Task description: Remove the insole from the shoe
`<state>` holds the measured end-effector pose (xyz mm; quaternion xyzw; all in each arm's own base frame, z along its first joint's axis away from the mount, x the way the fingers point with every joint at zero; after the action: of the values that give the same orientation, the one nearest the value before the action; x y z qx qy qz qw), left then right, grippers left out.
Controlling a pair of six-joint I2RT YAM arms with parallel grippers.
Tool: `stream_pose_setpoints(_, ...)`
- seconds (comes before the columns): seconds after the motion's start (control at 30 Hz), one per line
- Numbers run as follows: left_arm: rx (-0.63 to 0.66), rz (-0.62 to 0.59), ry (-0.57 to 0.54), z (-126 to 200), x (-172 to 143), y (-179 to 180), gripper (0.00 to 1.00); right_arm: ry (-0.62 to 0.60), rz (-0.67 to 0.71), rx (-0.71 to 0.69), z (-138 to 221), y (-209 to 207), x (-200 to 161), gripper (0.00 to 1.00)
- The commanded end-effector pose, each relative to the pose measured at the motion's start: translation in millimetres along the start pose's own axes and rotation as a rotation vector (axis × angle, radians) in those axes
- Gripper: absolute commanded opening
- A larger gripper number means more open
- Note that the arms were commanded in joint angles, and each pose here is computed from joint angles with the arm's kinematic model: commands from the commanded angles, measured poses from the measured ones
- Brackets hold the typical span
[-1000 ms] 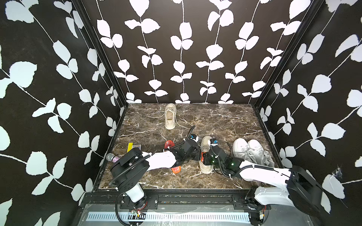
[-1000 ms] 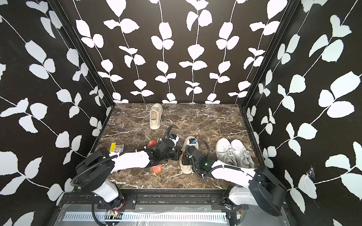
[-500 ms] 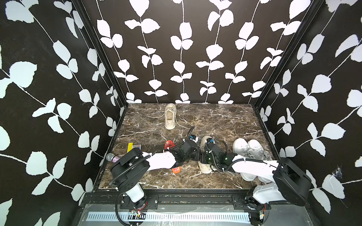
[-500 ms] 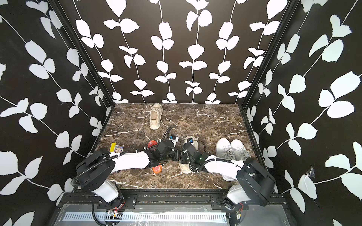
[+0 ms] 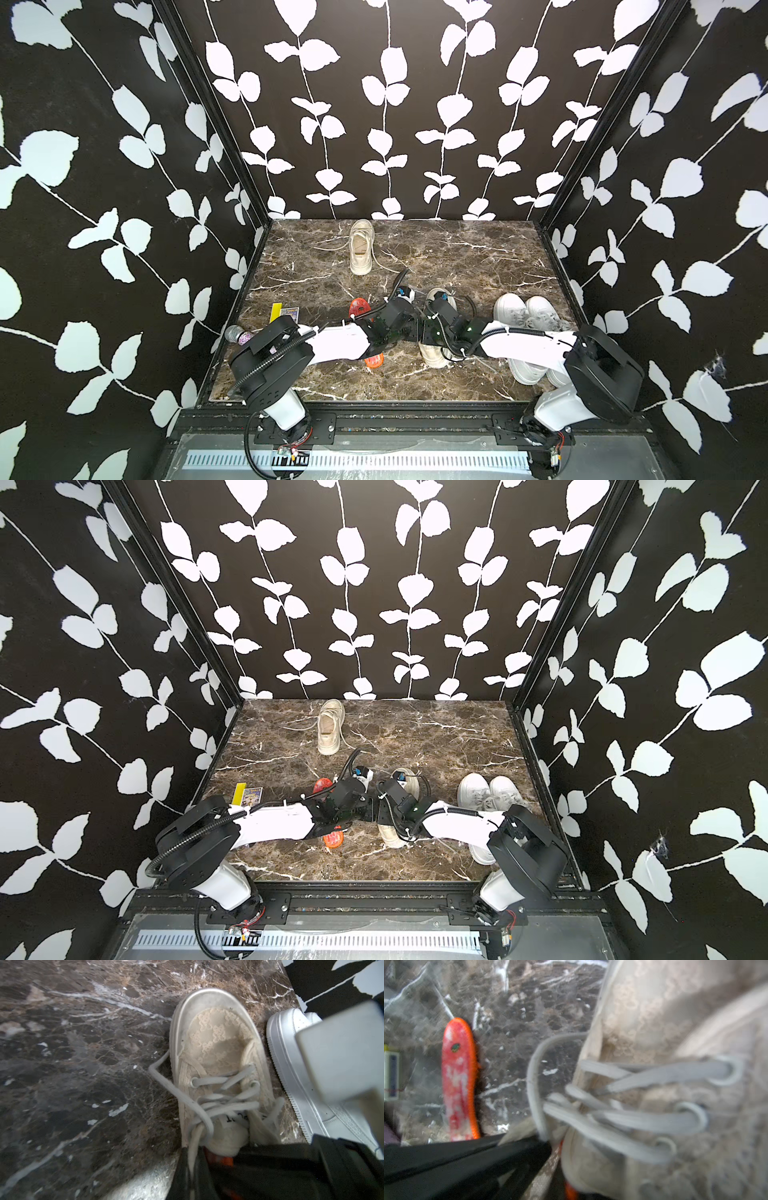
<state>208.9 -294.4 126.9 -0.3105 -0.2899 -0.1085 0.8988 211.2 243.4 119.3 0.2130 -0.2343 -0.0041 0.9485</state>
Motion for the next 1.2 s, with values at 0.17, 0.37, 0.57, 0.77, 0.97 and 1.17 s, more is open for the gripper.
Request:
stream_pose_setpoints(0.17,0.048,-0.009,0.047,1.6,-11.9,2.2,0.0,-0.143,-0.009,0.263,23.8,23.9,16.4,0.0)
stream_pose_setpoints(0.37,0.068,-0.049,0.044,9.2,-9.5,2.6,0.0,-0.32,-0.031,0.381,57.6,23.0,26.3,0.0)
stream_pose_setpoints(0.57,0.044,-0.091,0.064,14.1,-10.5,0.1,0.13,-0.377,-0.069,0.366,60.4,12.1,24.4,0.0)
stream_pose_setpoints(0.77,0.004,-0.143,0.113,17.6,-18.1,-3.5,0.25,-0.39,-0.082,0.38,61.2,10.7,23.9,0.0)
stream_pose_setpoints(0.97,0.017,-0.19,0.174,21.4,-27.5,-2.6,0.3,-0.429,-0.078,0.379,69.0,8.4,26.0,0.0)
stream_pose_setpoints(1.17,0.072,-0.213,0.239,15.0,-33.4,3.4,0.28,-0.445,-0.072,0.396,73.9,9.1,26.2,0.0)
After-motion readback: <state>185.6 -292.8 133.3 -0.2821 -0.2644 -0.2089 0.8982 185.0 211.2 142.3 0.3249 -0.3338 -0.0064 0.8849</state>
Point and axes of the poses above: each gripper's point midway between its finger pads, its own z axis back along the fingers, its own y axis along the line the jaws close on, x = y × z, the point moved 8 cm from there along z, back along the fingers, and after that the axes turned 1 degree about z, right-handed, at the moved point
